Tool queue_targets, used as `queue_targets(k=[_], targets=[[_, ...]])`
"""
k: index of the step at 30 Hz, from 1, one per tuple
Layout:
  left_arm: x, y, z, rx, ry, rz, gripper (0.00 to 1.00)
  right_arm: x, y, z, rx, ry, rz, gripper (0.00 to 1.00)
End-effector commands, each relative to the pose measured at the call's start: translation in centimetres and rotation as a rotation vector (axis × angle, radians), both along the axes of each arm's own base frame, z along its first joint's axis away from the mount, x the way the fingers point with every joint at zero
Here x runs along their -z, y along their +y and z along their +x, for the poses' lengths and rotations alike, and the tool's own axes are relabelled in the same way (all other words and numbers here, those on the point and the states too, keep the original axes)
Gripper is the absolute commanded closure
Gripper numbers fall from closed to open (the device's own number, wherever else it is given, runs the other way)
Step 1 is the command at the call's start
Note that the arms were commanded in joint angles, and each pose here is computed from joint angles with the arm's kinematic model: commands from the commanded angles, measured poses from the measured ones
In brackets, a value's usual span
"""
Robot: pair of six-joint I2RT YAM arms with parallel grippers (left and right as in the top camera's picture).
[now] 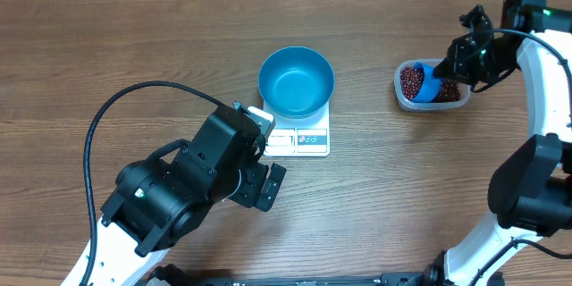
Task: Scoop item into bowl and weigh 150g on scale
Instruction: 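Drag the blue scoop through the beans with the right gripper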
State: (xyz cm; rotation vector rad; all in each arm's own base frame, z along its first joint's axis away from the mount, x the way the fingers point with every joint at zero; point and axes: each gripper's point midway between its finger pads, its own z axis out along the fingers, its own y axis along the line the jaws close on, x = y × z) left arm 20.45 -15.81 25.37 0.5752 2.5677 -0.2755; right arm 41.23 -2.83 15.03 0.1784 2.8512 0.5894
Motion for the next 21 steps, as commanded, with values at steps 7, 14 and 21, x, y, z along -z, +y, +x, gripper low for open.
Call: queue_targets(k=[7,14,21], targets=[[-0.5,-0.1,0.0,0.013,-0.016,-0.007,0.00,-1.3,-0.7,0.1,0.007,-0.059,0.088,0.96],[-0.6,-0.1,0.0,0.013,-0.016,-0.007,0.00,0.2,-0.9,-0.3,0.016,-0.035,0.097,0.96],[-0.6,-0.1,0.1,0.013,-0.017,-0.007,0.00,0.4,0.6,-0.4,-0.018,-0.057,0.190,0.96]])
